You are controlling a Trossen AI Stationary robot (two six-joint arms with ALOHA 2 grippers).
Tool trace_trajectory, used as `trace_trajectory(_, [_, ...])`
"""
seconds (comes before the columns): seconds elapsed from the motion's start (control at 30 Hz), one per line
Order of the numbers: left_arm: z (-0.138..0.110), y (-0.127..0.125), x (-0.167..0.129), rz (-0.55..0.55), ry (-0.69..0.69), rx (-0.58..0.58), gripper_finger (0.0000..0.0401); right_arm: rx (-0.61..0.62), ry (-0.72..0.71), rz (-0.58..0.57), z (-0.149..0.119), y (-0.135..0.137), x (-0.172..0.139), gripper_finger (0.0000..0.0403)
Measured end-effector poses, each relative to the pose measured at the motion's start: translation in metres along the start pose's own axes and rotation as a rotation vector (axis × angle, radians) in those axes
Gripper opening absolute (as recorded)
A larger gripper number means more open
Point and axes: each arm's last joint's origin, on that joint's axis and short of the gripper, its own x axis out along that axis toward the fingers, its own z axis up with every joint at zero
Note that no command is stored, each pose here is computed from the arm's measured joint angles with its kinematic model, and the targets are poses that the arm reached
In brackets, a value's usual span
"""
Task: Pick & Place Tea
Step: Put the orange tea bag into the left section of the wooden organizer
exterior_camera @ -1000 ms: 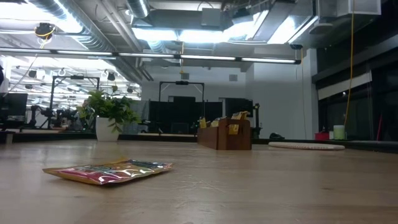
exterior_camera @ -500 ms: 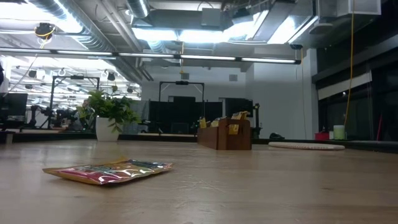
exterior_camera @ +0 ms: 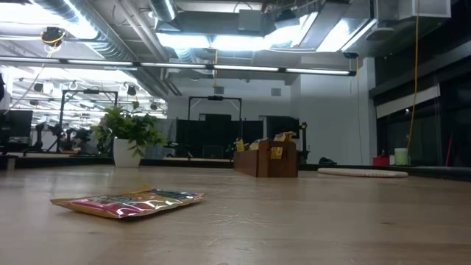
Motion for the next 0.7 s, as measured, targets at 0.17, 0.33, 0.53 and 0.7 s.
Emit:
trace_trajectory(0.17, [0.0004,0.0,-0.0016,0.011,-0.01,0.001,0.0171,-0.002,0.003,-0.001,-0.0003,-0.0001,0.0,0.0015])
trace_trajectory(0.33, [0.0009,0.0002,-0.0016,0.019,-0.016,0.022,0.0116,-0.004,0.007,-0.002,-0.0006,-0.0002,0.0,0.0015])
trace_trajectory(0.53, [0.0012,0.0013,-0.0017,0.057,-0.027,0.074,0.0021,-0.002,0.018,-0.005,-0.0017,-0.0005,0.0,0.0016])
trace_trajectory(0.7, [0.0013,0.0014,-0.0017,0.063,-0.028,0.088,0.0003,-0.004,0.018,-0.006,-0.0018,-0.0005,0.0,0.0039])
